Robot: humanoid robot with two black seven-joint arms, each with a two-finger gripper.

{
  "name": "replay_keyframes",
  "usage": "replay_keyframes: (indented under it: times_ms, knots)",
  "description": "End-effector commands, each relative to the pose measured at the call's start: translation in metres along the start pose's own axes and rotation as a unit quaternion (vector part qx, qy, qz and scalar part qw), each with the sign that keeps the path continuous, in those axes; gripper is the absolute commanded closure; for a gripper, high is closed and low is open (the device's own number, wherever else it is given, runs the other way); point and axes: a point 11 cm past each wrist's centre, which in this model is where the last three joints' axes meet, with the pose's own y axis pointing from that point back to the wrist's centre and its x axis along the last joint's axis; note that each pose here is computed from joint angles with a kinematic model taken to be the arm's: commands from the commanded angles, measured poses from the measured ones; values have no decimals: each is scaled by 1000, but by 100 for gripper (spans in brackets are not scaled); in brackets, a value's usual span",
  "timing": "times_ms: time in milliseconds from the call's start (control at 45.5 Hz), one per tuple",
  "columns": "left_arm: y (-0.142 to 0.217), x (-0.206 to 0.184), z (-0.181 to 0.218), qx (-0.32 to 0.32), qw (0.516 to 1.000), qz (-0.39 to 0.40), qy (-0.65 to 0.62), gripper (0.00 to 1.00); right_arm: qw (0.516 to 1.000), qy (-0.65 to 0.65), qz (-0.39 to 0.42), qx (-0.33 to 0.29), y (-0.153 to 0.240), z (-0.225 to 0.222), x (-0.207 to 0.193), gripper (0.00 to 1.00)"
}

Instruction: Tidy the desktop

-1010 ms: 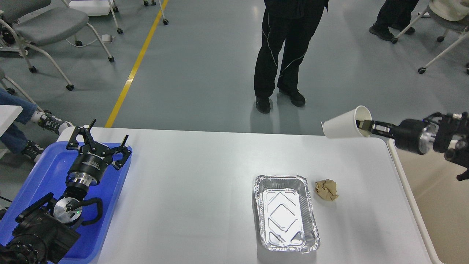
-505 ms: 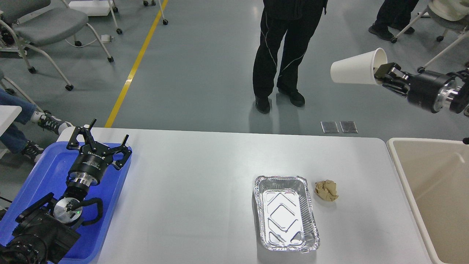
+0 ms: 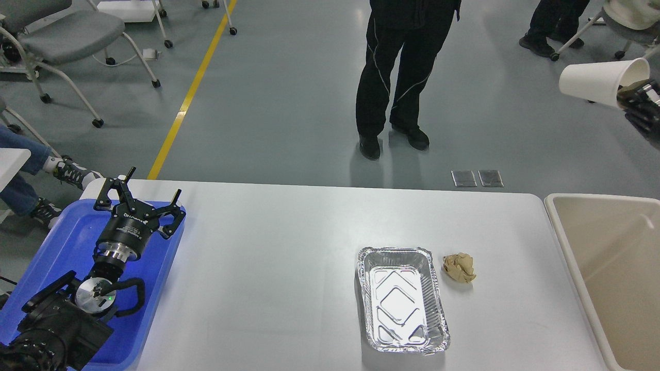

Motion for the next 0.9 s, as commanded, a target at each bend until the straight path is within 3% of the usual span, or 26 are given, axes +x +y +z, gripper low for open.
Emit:
replay_keyframes:
  times_ms: [0,373,681,878]
  knots:
    - [0,0,0,0,1000,0,0,0,990,21,93,-107,31,60,48,100]
    - [0,0,0,0,1000,0,0,0,951,-14,130,-280,63,127,38,100]
    - [0,0,0,0,1000,0,0,0,923,8,187,-336,80,163,1,100]
    - [0,0,0,0,1000,0,0,0,915,28,185,-358,89,184,-46,100]
